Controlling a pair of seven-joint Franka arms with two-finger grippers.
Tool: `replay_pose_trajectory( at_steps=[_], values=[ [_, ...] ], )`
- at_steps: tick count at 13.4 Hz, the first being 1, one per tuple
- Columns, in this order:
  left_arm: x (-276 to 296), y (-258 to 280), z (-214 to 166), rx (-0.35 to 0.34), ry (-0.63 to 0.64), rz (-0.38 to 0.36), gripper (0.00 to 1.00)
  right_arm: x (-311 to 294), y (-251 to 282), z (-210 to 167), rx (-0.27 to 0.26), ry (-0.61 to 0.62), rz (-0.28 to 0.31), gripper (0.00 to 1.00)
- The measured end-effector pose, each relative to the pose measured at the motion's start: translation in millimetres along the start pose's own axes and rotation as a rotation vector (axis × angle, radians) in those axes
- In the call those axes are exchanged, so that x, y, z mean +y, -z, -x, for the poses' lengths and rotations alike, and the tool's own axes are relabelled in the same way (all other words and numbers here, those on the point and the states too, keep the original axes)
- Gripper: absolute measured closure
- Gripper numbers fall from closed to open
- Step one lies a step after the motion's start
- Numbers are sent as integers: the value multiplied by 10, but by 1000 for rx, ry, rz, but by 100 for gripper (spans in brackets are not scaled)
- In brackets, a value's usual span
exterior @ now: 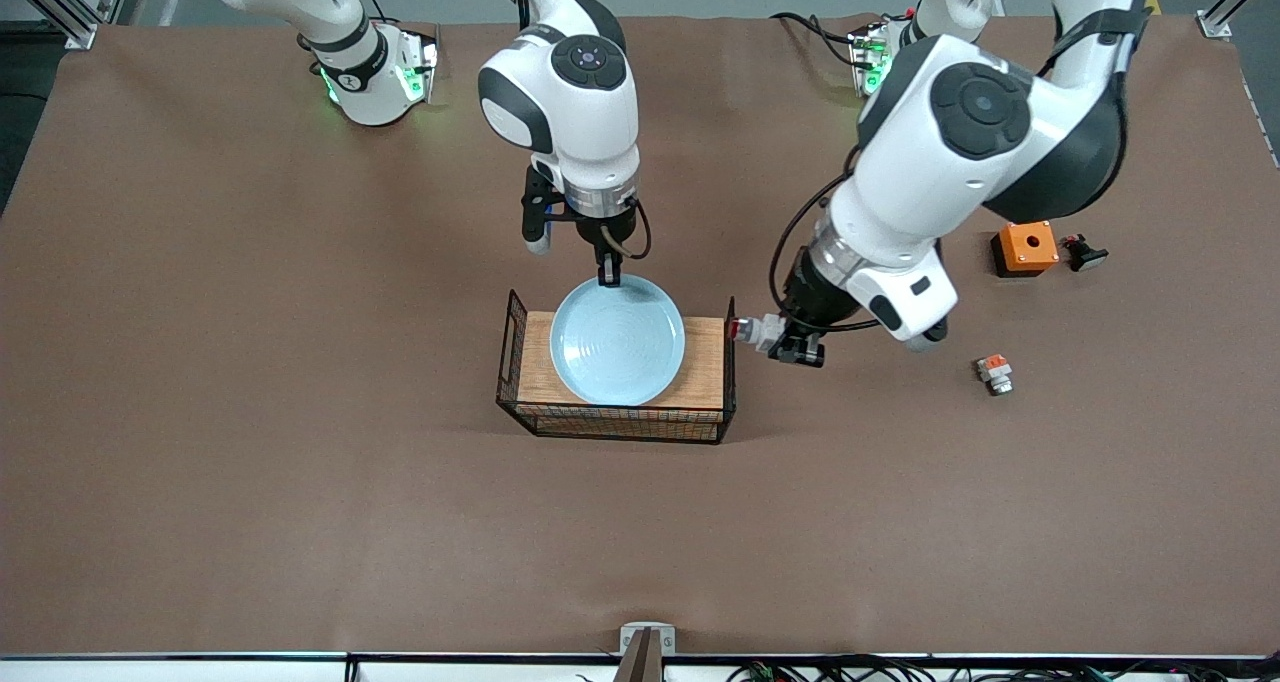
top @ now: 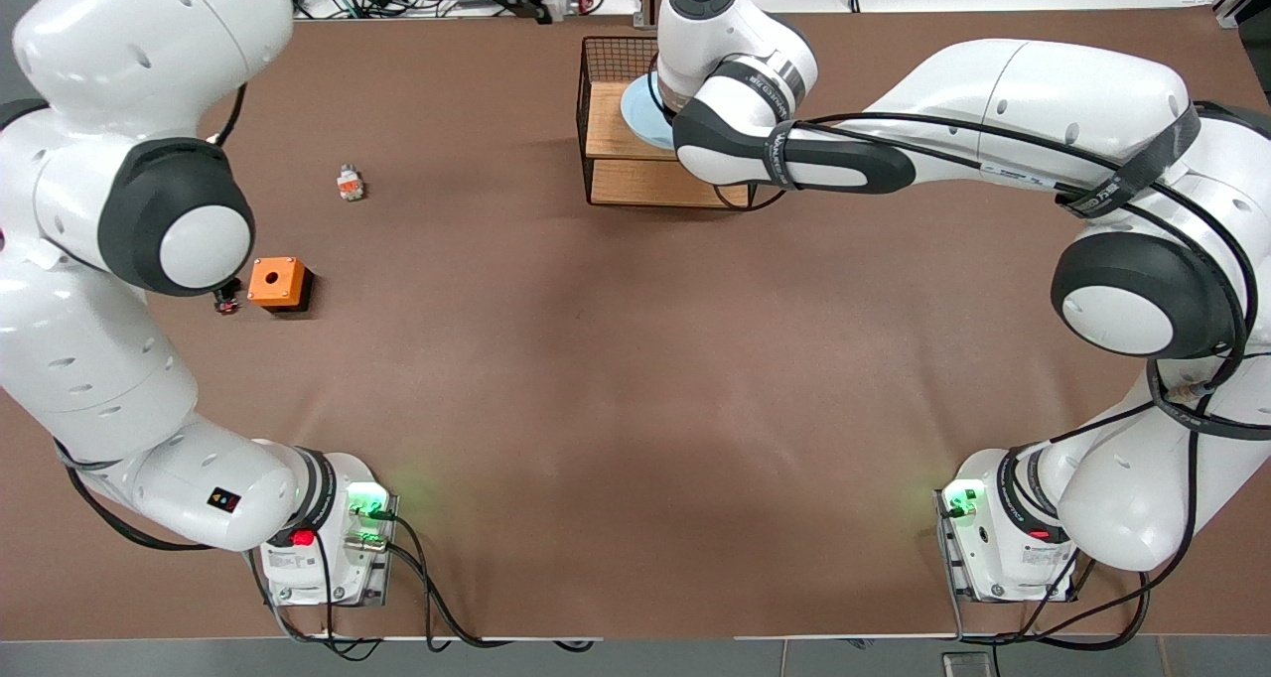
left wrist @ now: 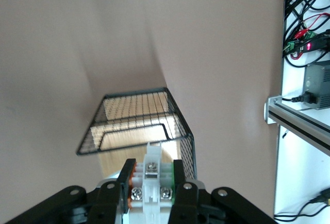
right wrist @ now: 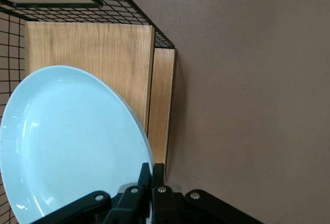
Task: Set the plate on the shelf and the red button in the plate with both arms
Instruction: 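Lower the plate onto the wooden tray while the left gripper carries the button, then open the right gripper on the plate while the left gripper lowers the button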
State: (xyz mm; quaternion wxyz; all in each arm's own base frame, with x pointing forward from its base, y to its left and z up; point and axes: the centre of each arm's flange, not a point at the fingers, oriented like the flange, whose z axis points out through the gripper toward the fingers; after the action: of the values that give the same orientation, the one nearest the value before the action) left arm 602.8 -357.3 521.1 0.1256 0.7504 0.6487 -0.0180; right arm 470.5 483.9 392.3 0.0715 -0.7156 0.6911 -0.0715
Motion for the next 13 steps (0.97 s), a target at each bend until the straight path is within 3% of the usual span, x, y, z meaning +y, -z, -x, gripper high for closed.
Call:
replay_pose_trajectory(
  at_steps=[8, 10, 13],
  values=[
    [-104, -685, 537, -10, 74, -26, 67, -34, -126, 30, 11, 1, 3, 97],
    [-95, -714, 561, -13, 72, -23, 67, -44, -150, 31, 15, 3, 2, 91],
    [-82, -683, 576, -19, 71, -13, 67, -74, -154, 31, 26, 14, -15, 63]
  ],
)
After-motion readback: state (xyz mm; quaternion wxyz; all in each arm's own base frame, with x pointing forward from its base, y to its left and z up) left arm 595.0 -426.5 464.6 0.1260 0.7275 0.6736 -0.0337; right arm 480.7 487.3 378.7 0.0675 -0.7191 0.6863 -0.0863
